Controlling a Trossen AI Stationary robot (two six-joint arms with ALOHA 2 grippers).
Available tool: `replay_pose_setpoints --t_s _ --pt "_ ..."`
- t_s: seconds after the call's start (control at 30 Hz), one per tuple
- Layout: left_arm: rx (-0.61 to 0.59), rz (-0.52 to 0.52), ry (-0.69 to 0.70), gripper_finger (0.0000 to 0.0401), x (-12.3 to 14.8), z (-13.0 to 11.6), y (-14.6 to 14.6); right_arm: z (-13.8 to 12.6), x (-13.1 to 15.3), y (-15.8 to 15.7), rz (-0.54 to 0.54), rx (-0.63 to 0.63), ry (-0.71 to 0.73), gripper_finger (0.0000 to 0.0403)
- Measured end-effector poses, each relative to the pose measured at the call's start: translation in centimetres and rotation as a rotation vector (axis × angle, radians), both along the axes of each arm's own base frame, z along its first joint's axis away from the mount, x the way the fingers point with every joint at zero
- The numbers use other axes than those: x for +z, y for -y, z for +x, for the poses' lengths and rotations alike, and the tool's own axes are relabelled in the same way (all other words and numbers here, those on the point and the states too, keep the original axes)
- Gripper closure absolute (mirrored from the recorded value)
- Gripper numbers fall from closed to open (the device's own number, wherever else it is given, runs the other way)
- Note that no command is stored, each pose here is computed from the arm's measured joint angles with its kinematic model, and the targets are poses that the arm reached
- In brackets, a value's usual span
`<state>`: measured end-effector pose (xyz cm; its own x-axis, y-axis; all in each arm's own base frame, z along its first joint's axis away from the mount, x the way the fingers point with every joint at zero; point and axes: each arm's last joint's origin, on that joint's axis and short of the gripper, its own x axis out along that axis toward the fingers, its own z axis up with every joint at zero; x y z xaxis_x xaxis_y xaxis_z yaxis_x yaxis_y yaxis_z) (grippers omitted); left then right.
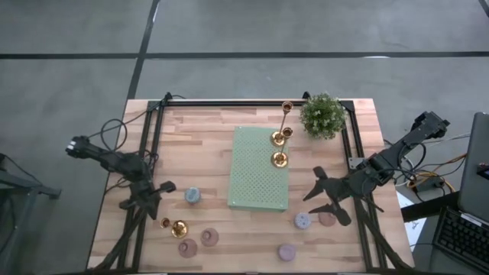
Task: Pick & Place candle stick holders
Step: Put the gold candle holder on the shelf aligned with the other gold candle holder
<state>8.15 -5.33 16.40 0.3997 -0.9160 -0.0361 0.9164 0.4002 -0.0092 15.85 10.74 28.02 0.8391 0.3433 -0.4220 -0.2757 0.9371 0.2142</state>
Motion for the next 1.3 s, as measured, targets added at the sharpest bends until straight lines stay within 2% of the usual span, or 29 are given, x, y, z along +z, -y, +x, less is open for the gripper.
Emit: replay_pose_setpoints --t_s 0.07,0.2,0.43,0.7,0.9,1.3 --pt "0.021 0.01 -0.015 0.0389 -0.2 0.2 0.0 0.0 -0.2 0.1 -0.043 -0.02 0.004 0.0209" --pt "0.153 0.03 -0.048 0.0389 -0.4 0.7 -0.1 0.0 -0.2 0.3 -0.177 -0.009 0.048 0.0209" --pt "0.165 0.038 -0.121 0.0389 -0.9 1.0 0.0 0.0 -0.2 0.3 -0.295 0.054 0.094 0.0209" --pt "0.16 0.098 -0.12 0.0389 -1.6 1.3 0.1 0.0 -0.2 0.3 -0.313 0.064 0.101 0.0209" --pt "0.166 0.083 -0.18 0.0389 -1.7 1.5 0.2 0.0 -0.2 0.3 -0.313 0.064 0.1 0.0209" --pt "0.156 0.062 -0.172 0.0389 -1.5 1.5 0.2 0.0 -0.2 0.3 -0.311 0.063 0.1 0.0209"
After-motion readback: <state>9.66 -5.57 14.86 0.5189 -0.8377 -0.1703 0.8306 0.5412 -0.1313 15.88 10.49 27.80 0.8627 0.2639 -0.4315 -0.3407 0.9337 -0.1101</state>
